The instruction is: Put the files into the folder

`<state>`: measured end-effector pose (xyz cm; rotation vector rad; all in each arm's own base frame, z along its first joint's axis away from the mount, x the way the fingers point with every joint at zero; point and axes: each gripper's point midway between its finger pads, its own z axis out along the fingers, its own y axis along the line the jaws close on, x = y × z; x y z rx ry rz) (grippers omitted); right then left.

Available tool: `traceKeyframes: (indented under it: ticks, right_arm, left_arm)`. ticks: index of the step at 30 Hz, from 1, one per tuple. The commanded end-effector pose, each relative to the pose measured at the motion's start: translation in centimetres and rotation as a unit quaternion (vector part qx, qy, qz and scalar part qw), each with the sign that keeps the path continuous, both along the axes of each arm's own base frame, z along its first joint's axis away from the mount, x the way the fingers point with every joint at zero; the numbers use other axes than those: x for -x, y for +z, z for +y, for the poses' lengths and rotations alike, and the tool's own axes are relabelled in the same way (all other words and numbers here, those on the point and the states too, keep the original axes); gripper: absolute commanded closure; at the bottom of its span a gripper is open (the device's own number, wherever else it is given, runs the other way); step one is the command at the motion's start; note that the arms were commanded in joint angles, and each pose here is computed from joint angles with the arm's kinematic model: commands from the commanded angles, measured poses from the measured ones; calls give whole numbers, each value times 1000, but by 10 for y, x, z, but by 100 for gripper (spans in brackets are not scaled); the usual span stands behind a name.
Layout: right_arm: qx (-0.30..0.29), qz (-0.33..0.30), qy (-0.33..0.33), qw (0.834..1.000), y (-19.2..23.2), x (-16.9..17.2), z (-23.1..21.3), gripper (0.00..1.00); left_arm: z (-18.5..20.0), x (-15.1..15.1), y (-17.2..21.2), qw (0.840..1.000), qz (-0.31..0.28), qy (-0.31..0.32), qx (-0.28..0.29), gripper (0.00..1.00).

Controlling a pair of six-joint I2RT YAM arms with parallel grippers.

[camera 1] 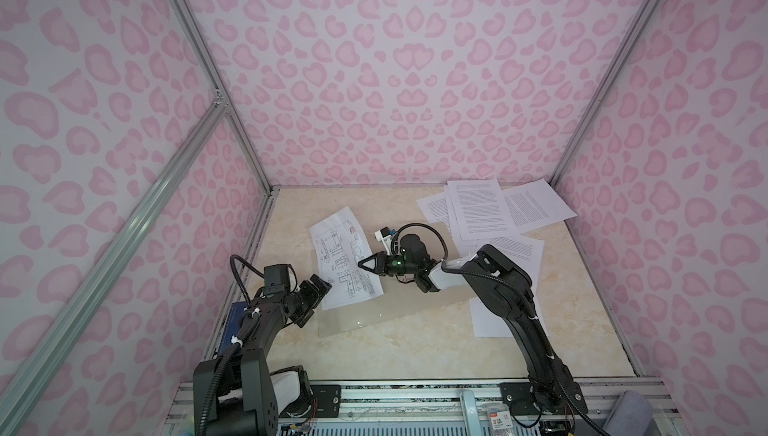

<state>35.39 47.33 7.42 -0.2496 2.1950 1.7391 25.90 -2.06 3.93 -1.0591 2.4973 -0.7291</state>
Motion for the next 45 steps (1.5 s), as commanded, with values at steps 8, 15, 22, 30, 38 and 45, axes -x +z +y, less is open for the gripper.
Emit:
traceKeyframes:
  ticks: [8, 15, 22, 30, 38, 45]
  right_arm:
    - [80, -16, -1, 997, -20, -3, -6, 72]
    - [120, -43, 5, 992, -13, -30, -4, 52]
    - [155, -38, 22, 987, -28, -47, -2, 52]
    - [165, -50, 29, 985, -28, -30, -6, 73]
    - [181, -88, 54, 978, -19, -15, -2, 92]
    - [149, -91, 76, 982, -12, -2, 6, 100]
  left_arm:
    - [-5, -8, 10, 1000, -11, -3, 19, 2]
    - [-4, -10, 10, 1000, -11, 0, 19, 2]
    - [-3, -12, 11, 1000, -11, 1, 19, 2]
    - [-2, -14, 10, 1000, -9, 1, 18, 2]
    - [-3, -15, 12, 1000, -11, -4, 19, 2]
    - [-3, -14, 12, 1000, -14, -7, 17, 2]
